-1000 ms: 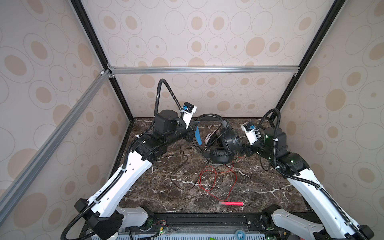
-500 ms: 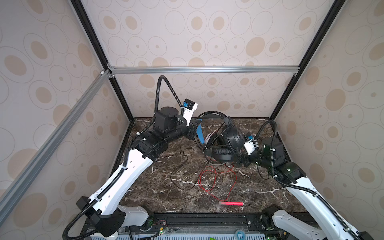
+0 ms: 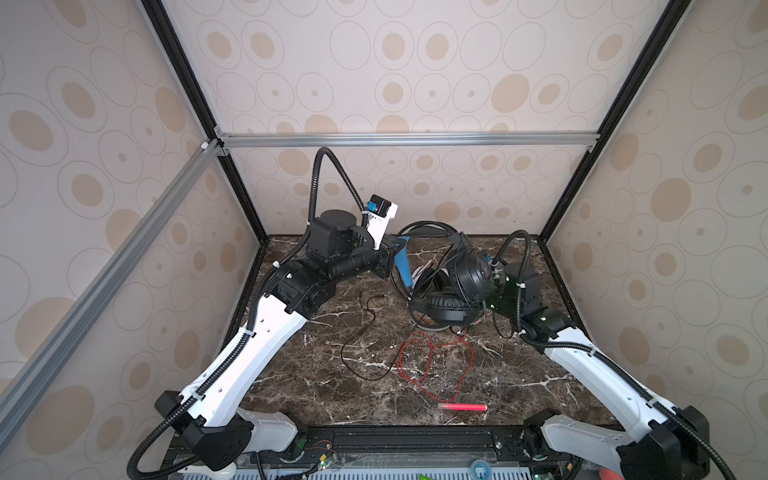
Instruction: Wrap the headphones
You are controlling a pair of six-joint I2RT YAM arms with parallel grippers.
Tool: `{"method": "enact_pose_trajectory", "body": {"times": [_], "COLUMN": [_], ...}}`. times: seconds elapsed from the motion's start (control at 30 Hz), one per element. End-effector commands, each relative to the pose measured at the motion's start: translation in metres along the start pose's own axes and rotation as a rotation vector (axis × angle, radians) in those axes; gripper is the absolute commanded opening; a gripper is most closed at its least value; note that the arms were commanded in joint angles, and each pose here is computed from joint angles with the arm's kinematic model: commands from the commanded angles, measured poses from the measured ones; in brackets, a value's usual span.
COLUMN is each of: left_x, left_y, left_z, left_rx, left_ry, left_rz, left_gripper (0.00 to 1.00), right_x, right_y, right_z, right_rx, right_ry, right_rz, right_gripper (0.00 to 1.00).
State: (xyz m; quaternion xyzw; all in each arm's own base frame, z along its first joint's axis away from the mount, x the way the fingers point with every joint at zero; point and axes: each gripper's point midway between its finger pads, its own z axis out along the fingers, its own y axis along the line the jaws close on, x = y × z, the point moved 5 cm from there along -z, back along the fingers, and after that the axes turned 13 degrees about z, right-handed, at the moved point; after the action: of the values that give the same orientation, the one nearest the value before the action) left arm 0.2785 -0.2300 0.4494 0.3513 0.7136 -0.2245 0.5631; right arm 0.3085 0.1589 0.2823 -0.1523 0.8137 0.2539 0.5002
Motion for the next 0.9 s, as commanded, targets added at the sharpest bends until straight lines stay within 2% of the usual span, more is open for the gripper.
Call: {"method": "enact_pose_trajectory", "body": {"times": [0.0, 0.3, 0.4, 0.47, 0.57, 0.67, 0.77, 0.87], "left_x": [-0.041, -0.046, -0.046, -0.047, -0.045, -0.040, -0.035, -0.027], "left_y": [-0.002, -0.001, 0.000, 0.001, 0.003, 0.004, 0.004, 0.004], "left_z": [-0.020, -0.022, -0.020, -0.018, -0.015, -0.012, -0.008, -0.003], "left_rx": [0.030, 0.042, 0.040, 0.036, 0.025, 0.022, 0.022, 0.025], "left_ry": [-0.142, -0.158, -0.154, -0.153, -0.139, -0.125, -0.114, -0.098], "left_rz": [-0.007, -0.013, -0.016, -0.015, -0.016, -0.015, -0.016, -0.017], "left_gripper": [0.00, 0.00, 0.00, 0.00, 0.00, 0.00, 0.00, 0.00], "right_x": [-0.044, -0.076, -0.082, -0.085, -0.093, -0.107, -0.123, -0.140], "right_y": [-0.004, -0.009, -0.006, -0.005, -0.006, -0.007, -0.010, -0.017], "right_z": [0.004, 0.024, 0.028, 0.028, 0.023, 0.016, 0.014, 0.010], "right_rx": [0.029, 0.009, -0.017, -0.022, 0.007, 0.054, 0.114, 0.202], "right_ry": [-0.147, -0.200, -0.201, -0.192, -0.207, -0.209, -0.173, -0.157], "right_rz": [-0.047, -0.075, -0.089, -0.103, -0.117, -0.136, -0.164, -0.178], "right_gripper": [0.90, 0.88, 0.81, 0.66, 0.34, 0.14, 0.00, 0.00]}}
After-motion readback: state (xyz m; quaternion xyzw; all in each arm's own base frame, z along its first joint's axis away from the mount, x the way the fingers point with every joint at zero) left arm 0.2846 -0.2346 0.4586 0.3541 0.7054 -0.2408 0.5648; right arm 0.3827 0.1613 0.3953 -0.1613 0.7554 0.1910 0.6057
